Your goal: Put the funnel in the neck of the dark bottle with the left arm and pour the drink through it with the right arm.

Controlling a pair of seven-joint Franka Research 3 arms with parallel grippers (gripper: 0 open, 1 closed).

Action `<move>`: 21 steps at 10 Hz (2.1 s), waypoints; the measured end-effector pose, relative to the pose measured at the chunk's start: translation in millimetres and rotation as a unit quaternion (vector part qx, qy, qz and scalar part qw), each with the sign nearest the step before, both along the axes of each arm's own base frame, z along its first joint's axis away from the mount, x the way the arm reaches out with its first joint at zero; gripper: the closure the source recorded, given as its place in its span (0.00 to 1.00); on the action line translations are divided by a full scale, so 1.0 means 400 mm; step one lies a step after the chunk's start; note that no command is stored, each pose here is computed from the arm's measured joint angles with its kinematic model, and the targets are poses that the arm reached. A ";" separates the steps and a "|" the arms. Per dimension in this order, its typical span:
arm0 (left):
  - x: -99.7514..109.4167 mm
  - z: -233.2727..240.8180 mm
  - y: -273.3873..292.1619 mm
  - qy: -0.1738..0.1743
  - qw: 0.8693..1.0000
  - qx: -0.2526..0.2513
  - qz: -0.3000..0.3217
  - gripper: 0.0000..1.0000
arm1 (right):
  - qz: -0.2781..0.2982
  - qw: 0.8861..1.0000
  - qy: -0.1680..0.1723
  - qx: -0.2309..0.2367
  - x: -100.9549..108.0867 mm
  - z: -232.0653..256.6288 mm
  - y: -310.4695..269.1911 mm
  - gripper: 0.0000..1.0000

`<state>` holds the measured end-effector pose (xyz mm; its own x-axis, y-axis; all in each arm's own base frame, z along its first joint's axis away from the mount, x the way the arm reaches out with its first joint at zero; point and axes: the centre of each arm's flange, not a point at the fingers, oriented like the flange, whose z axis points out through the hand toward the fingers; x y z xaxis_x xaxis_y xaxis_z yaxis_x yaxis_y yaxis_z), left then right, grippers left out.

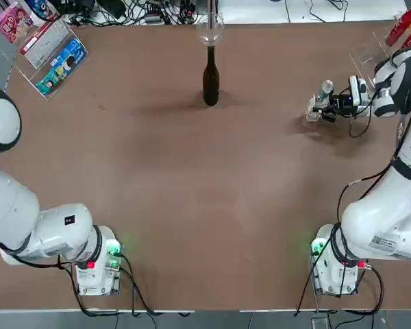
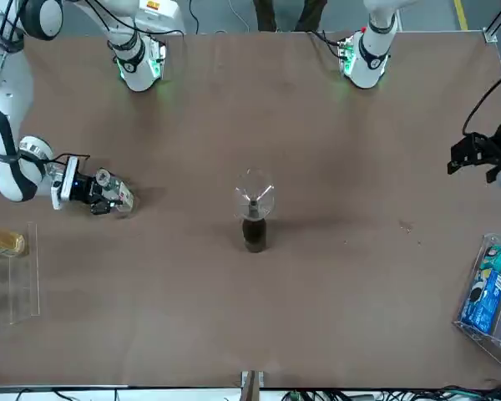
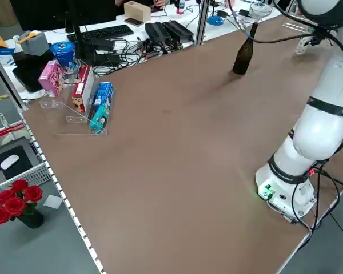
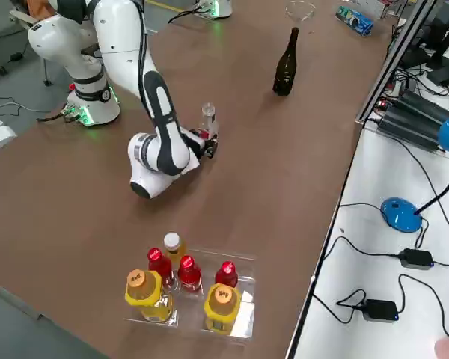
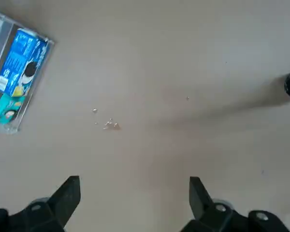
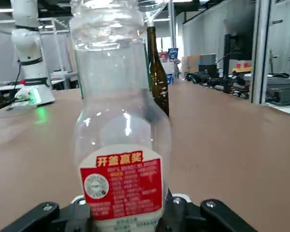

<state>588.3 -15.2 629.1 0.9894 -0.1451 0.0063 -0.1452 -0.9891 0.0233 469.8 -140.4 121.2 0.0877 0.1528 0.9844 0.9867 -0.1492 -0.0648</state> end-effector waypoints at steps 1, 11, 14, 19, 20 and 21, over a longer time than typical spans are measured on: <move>-0.026 0.012 -0.010 -0.001 1.000 0.007 0.018 0.02 | -0.011 1.000 0.005 0.006 -0.015 -0.008 -0.002 0.58; -0.127 0.046 0.021 -0.008 0.999 -0.007 0.050 0.02 | -0.026 1.000 0.003 0.016 0.019 -0.049 0.041 0.56; -0.093 0.032 0.020 -0.007 0.999 -0.006 0.053 0.02 | -0.021 1.000 0.002 0.014 0.037 -0.076 0.042 0.56; -0.054 0.041 0.017 -0.015 0.998 -0.006 0.066 0.02 | -0.020 1.000 -0.002 0.014 0.047 -0.076 0.043 0.43; -0.054 0.040 0.017 -0.015 0.998 -0.006 0.066 0.02 | -0.020 1.000 -0.002 0.014 0.047 -0.076 0.043 0.36; -0.054 0.040 0.016 -0.015 0.998 -0.006 0.066 0.02 | -0.020 1.000 -0.002 0.014 0.047 -0.075 0.044 0.31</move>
<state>566.5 -8.6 645.2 0.9992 -0.0141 0.0378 -0.0153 -0.9993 0.0328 488.5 -122.9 91.0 0.0894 0.1208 0.9886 0.9802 -0.1866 -0.0658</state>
